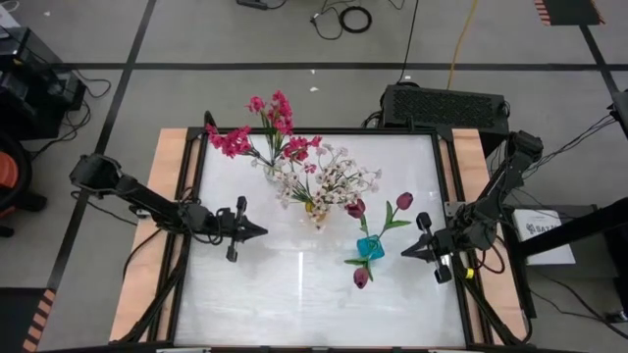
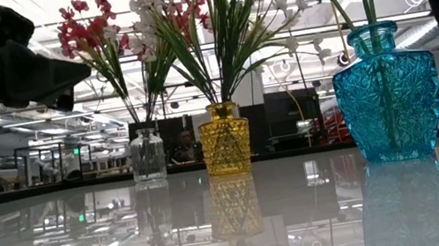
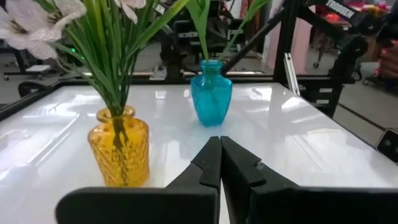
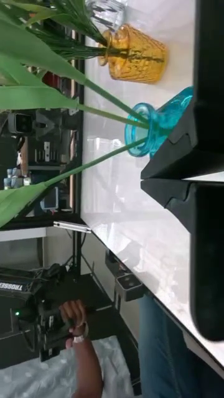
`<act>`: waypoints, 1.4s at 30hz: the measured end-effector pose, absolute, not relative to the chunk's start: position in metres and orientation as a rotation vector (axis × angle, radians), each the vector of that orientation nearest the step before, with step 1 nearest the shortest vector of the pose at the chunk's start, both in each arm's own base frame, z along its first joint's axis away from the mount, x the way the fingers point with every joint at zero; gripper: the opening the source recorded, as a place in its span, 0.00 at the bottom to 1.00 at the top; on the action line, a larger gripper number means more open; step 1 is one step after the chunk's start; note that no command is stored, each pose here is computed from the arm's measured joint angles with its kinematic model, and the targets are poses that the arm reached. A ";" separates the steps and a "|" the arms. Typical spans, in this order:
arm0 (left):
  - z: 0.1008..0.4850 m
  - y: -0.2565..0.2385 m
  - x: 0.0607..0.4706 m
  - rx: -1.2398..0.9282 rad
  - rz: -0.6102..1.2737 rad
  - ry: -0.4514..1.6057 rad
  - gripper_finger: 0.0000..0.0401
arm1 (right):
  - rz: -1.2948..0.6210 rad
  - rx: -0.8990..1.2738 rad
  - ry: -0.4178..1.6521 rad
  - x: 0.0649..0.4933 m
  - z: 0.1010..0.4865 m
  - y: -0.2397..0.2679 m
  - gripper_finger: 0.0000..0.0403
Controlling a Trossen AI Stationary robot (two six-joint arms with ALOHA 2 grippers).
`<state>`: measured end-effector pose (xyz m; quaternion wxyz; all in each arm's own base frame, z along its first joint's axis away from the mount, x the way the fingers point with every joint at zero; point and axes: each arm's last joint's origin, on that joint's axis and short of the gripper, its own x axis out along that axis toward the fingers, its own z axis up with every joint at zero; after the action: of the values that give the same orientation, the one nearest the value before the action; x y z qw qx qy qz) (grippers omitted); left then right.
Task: Sort flowers into vase by color
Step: Return to Home Position
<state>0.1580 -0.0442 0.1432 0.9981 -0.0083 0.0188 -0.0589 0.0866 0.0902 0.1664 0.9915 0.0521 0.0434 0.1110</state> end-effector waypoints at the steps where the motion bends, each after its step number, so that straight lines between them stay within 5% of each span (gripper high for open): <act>1: 0.143 -0.044 0.158 -0.017 -0.115 0.040 0.02 | 0.222 0.108 0.087 0.087 0.166 0.090 0.00; 42: 0.169 -0.032 0.118 0.002 -0.134 -0.019 0.02 | 0.296 0.058 -0.036 0.068 0.179 0.061 0.00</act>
<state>0.1179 -0.0319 0.1693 0.9977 0.0009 -0.0094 -0.0668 0.0679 0.0607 0.1789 0.9885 0.0287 -0.0182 0.1475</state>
